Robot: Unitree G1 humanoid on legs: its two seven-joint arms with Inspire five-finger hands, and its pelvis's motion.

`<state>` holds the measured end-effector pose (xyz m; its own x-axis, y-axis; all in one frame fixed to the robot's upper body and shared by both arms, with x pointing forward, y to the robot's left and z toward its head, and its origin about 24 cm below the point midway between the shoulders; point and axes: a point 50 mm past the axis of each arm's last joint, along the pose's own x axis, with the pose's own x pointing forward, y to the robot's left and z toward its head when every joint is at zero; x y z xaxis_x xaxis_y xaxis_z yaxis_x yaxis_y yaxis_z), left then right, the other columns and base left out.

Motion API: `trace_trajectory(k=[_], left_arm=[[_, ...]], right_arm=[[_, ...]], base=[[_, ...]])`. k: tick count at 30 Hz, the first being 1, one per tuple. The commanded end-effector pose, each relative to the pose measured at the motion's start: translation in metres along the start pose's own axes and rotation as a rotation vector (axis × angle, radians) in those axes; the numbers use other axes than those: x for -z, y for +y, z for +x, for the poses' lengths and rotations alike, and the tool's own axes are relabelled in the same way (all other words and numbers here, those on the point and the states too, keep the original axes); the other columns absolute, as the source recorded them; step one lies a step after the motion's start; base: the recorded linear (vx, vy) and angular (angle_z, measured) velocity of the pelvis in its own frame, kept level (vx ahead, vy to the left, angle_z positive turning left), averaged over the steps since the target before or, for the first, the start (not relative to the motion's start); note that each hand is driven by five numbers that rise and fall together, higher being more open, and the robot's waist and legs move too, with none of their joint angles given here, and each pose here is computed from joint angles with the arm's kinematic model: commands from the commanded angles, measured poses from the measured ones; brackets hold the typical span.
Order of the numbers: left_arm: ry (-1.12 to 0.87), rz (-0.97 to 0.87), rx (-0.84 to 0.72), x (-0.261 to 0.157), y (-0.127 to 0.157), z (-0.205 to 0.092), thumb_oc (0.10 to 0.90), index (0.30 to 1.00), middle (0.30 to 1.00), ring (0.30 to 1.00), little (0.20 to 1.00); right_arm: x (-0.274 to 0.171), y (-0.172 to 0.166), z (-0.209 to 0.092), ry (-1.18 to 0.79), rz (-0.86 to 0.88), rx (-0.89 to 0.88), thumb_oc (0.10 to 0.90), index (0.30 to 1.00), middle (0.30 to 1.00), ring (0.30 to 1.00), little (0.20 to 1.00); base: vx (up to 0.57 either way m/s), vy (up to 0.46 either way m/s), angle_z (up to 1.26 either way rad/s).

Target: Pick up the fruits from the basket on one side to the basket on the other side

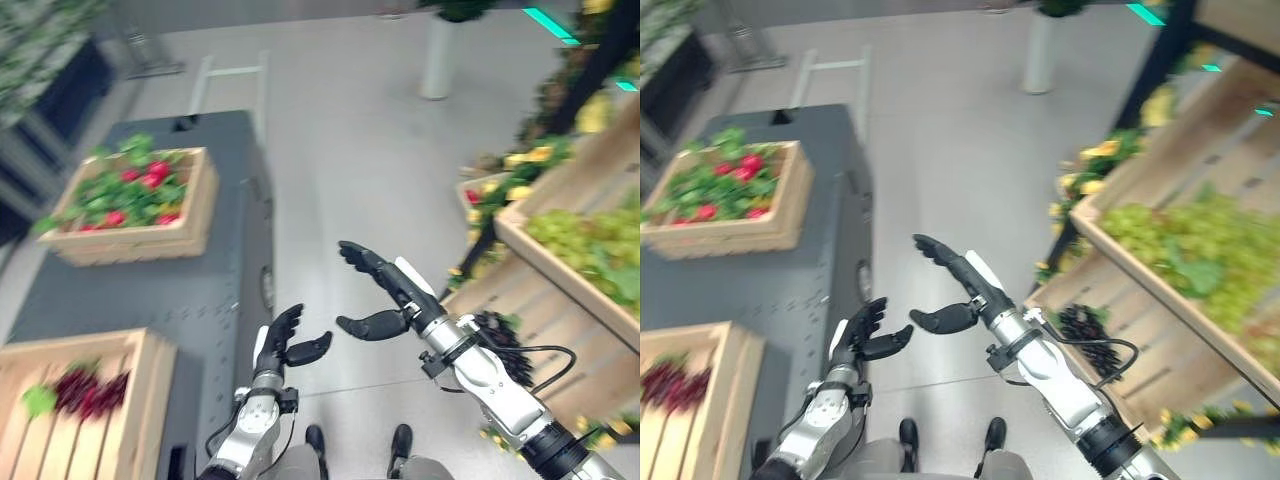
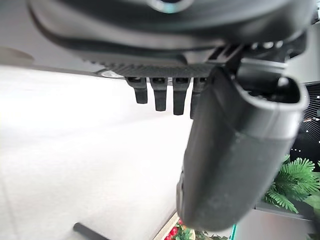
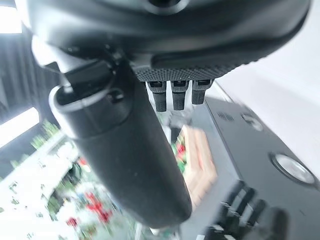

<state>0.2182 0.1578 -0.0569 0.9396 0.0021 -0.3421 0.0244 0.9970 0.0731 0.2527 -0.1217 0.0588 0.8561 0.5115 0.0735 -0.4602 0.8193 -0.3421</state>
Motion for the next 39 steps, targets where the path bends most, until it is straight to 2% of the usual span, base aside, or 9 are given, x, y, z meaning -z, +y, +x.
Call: trace_trajectory(k=[1,6,13,17,21,25,29,34,39], left_arm=[[-0.182,0.09,0.138,-0.041,-0.002,0.01,0.8,0.9,0.9,0.9,0.9],[-0.146,0.148,0.254,-0.036,-0.004,0.006,0.8,0.9,0.9,0.9,0.9],[-0.138,0.195,0.345,-0.042,-0.014,0.012,0.8,0.9,0.9,0.9,0.9],[-0.168,0.219,0.41,-0.044,-0.024,0.01,0.8,0.9,0.9,0.9,0.9],[-0.142,0.173,0.388,-0.039,-0.018,0.009,0.8,0.9,0.9,0.9,0.9],[-0.166,0.208,0.385,-0.038,-0.016,0.004,0.8,0.9,0.9,0.9,0.9],[-0.172,0.213,0.315,-0.038,-0.01,0.006,0.8,0.9,0.9,0.9,0.9],[-0.266,0.273,0.336,-0.052,-0.019,0.004,0.8,0.9,0.9,0.9,0.9],[-0.365,0.261,0.292,-0.07,-0.018,0.006,0.8,0.9,0.9,0.9,0.9]], right_arm=[[-0.062,-0.005,0.018,-0.34,0.128,0.081,0.8,0.9,0.9,0.9,0.9],[-0.056,-0.005,0.01,-0.322,0.177,0.121,0.8,0.9,0.9,0.9,0.9],[-0.046,-0.008,0.013,-0.277,0.204,0.162,0.8,0.9,0.9,0.9,0.9],[-0.047,-0.022,0.017,-0.279,0.165,0.28,0.8,0.9,0.9,0.9,0.9],[-0.044,-0.032,0.017,-0.241,0.155,0.31,0.8,0.9,0.9,0.9,0.9],[-0.034,-0.043,0.008,-0.203,0.172,0.349,0.8,0.9,0.9,0.9,0.9],[-0.028,-0.043,0.006,-0.169,0.189,0.35,0.8,0.9,0.9,0.9,0.9],[-0.014,-0.049,-0.019,-0.12,0.168,0.433,0.8,0.9,0.9,0.9,0.9],[-0.017,-0.051,-0.017,-0.164,0.148,0.487,0.8,0.9,0.9,0.9,0.9]], base=[[0.11,0.175,0.12],[0.11,0.112,0.43],[0.16,-0.173,0.96],[0.23,-0.316,1.21],[0.23,-0.27,1.12],[0.25,-0.232,0.37],[0.2,-0.133,0.21],[0.08,-0.028,0.64],[0.02,0.166,1.06]])
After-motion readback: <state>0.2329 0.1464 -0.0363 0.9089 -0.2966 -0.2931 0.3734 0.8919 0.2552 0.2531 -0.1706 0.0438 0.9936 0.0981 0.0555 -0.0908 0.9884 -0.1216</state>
